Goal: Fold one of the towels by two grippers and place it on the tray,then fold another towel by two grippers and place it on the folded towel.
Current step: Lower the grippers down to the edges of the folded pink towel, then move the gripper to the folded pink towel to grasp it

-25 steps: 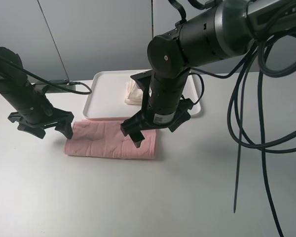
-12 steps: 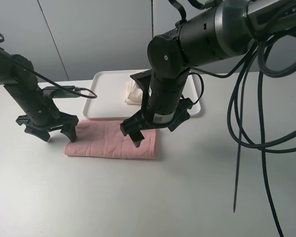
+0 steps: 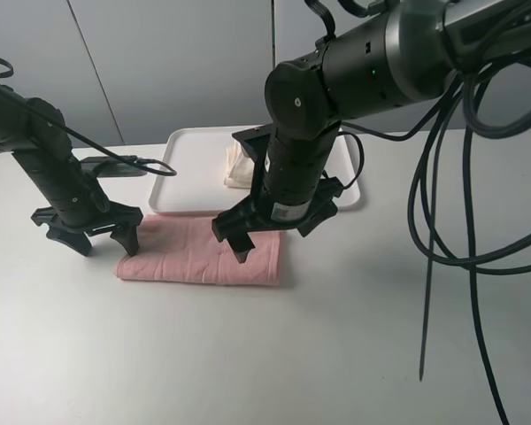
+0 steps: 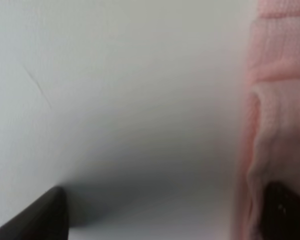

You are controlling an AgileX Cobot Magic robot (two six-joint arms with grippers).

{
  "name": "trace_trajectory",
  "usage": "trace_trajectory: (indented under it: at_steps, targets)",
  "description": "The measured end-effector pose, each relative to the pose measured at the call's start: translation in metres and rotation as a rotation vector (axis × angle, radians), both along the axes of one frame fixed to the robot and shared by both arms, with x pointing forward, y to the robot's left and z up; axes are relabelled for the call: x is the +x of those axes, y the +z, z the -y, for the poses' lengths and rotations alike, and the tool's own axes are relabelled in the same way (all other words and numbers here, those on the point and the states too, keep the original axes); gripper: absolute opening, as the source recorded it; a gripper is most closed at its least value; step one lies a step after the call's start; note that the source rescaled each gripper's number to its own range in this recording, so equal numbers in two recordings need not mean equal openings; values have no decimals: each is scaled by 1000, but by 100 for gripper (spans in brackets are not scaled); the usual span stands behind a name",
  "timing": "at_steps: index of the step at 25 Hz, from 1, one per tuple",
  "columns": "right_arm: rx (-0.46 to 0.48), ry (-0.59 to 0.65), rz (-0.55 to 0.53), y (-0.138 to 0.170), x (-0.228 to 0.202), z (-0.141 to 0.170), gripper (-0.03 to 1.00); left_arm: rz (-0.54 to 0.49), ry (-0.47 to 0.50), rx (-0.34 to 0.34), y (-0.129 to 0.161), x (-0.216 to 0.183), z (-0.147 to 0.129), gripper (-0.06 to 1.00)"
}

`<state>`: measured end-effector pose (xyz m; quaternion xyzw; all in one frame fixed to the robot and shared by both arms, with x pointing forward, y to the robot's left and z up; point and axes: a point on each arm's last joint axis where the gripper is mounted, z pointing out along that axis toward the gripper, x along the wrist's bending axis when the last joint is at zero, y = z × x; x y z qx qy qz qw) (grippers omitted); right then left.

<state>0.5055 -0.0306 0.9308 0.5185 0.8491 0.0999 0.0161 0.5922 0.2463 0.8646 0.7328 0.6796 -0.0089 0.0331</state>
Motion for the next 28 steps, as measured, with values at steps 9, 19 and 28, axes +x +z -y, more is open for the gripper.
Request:
trace_trajectory:
  at_steps: [9,19,28]
  targets:
    - [73,-118,-27,4,7,-3,96,-9,-6,10,0,3,0,99]
    - [14,-141,-85,-25,28,-20,96,-15,14,21,0,3,-1,99]
    - [16,-212,-147,-32,59,2,95,-15,15,23,0,3,-2,99]
